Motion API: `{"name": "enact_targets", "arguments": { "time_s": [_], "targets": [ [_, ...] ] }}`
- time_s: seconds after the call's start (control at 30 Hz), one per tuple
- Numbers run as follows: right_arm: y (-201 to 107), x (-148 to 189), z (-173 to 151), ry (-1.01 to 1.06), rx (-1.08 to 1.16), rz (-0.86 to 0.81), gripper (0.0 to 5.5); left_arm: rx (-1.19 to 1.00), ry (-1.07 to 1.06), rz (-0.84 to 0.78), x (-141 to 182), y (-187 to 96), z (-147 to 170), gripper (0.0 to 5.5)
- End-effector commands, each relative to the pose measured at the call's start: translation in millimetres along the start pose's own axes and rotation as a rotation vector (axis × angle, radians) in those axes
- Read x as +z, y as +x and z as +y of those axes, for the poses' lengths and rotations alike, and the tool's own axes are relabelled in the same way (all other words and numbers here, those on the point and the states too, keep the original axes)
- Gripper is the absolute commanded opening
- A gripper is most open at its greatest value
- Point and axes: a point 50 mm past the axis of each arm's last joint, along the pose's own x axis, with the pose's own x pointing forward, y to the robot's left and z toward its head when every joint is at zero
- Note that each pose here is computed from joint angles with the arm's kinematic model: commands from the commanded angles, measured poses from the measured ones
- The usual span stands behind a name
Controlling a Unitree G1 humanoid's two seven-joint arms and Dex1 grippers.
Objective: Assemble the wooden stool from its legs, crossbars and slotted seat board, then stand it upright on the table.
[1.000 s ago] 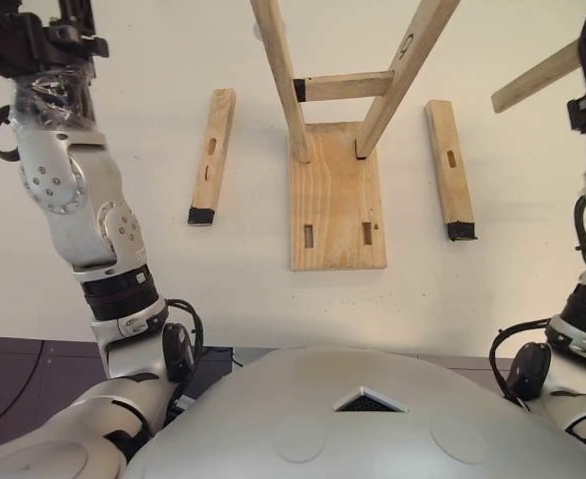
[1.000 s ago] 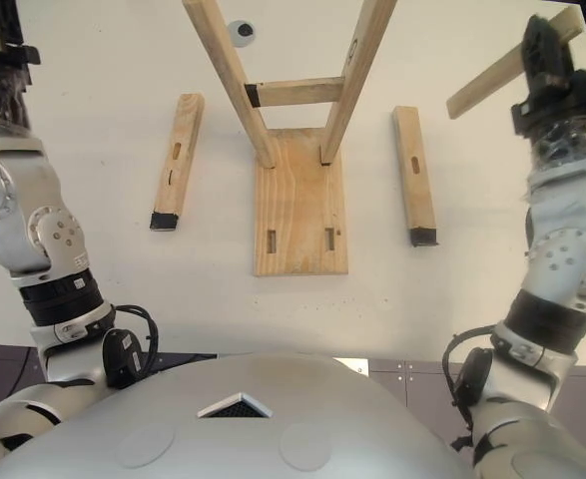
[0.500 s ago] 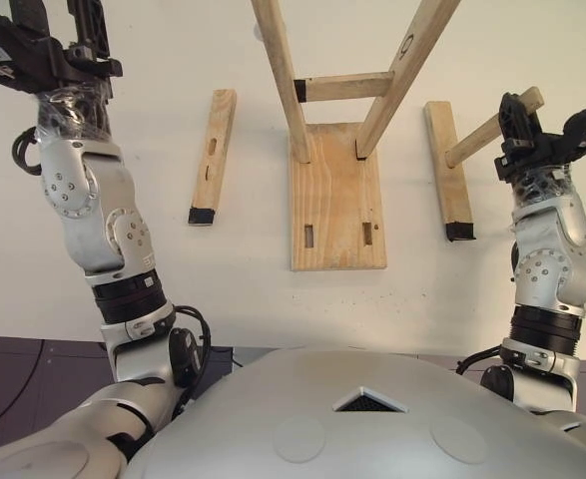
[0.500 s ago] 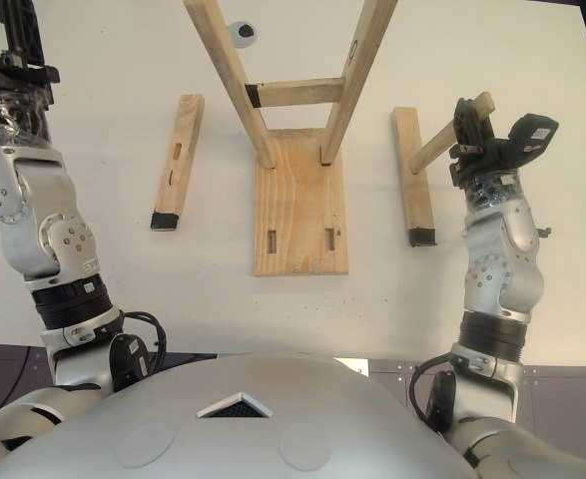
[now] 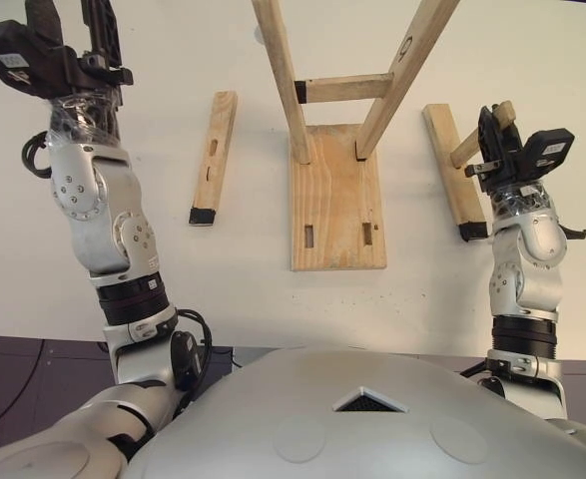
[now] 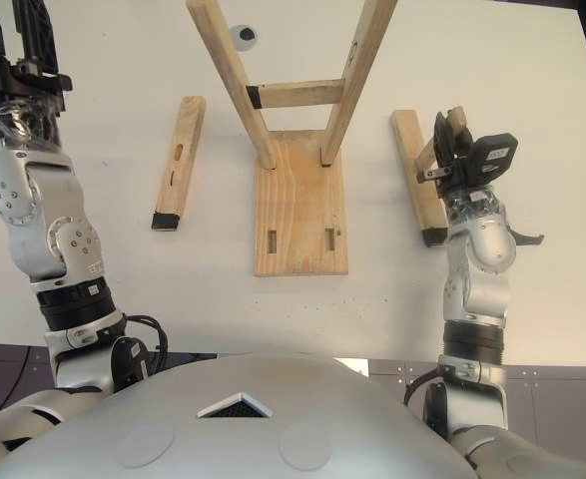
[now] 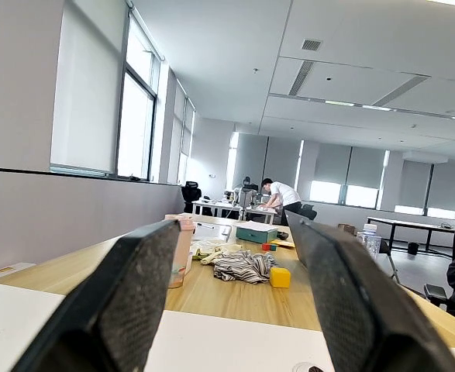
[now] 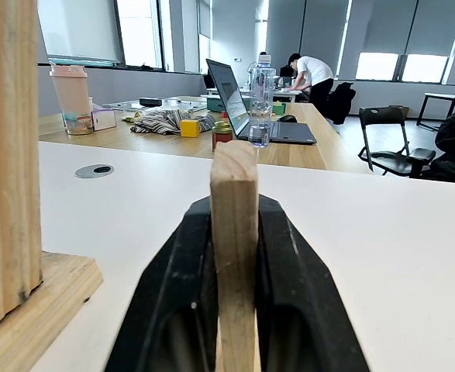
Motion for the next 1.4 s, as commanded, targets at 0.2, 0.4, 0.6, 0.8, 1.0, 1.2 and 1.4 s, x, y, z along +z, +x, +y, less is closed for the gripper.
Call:
{"name": "enact_targets", "arguments": {
  "time_s": [0.2,0.4,0.6,0.8,1.0,1.2,1.4],
  "targets": [
    [-25,-2,-14,0.003,0.043,0.188,1.18,0.014,0.002,0.023,-6,-2,1,2.83],
    [-39,2,-22,-0.026,0.105,0.392,2.22,0.047,0.007,0.034,-8,-11,3,2.83],
    [-48,-9,-18,-0.087,0.142,0.596,3.19,0.073,0.008,0.054,-11,-16,4,2.83],
    [-48,-12,-18,-0.115,0.143,0.657,2.60,0.076,0.007,0.059,-11,-16,3,2.83],
    [-35,1,-19,0.058,0.091,0.586,2.10,0.056,-0.032,0.076,-12,-15,-1,2.83],
    [3,61,-29,0.439,0.075,0.187,2.05,-0.440,-0.439,0.295,-11,-26,-65,2.83],
    [21,145,-27,0.564,0.425,-0.104,2.05,-0.798,-0.875,0.419,11,-40,-103,3.47]
  ]
}}
